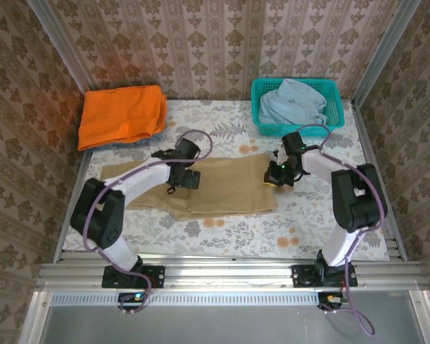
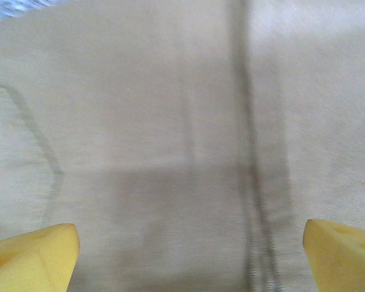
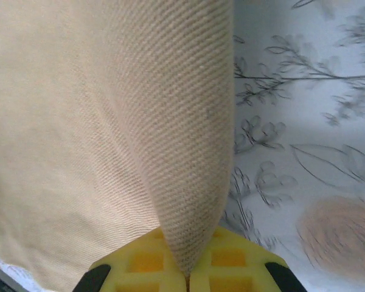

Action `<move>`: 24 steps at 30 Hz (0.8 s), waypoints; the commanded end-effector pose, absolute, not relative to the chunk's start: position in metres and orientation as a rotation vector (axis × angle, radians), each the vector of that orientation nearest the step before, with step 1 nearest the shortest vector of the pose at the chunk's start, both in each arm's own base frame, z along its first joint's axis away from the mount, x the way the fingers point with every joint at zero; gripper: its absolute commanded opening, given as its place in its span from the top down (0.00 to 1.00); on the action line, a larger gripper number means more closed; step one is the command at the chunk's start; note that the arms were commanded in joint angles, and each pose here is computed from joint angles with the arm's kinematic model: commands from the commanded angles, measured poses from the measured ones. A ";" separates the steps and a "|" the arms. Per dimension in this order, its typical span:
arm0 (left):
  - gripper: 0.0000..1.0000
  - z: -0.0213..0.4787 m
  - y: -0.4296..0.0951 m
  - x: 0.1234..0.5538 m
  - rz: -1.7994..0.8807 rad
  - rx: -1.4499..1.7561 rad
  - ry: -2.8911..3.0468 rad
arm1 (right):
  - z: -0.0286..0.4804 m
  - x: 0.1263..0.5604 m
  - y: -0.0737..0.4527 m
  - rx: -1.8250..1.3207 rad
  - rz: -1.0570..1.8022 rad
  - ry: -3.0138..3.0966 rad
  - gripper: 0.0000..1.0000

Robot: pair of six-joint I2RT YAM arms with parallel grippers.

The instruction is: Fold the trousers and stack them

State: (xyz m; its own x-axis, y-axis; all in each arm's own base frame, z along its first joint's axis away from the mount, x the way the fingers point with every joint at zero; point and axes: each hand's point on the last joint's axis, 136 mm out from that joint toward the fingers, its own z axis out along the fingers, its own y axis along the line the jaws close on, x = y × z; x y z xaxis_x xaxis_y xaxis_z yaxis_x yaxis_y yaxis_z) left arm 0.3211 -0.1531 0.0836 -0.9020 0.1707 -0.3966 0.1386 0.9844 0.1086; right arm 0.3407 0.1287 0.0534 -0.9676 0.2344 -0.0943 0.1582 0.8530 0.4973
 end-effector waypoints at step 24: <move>0.03 0.046 -0.017 0.337 -0.023 -0.440 2.737 | 0.183 0.330 0.090 0.444 0.904 2.601 1.00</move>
State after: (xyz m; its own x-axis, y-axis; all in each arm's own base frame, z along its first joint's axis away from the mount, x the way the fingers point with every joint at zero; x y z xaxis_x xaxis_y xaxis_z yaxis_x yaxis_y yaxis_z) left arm 0.3410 0.0008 0.0620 -0.8625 -0.3318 -0.3822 -0.3373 0.9398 -0.0548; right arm 0.3251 0.0710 0.1603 -0.8834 0.4140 -0.2196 0.2235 0.7840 0.5791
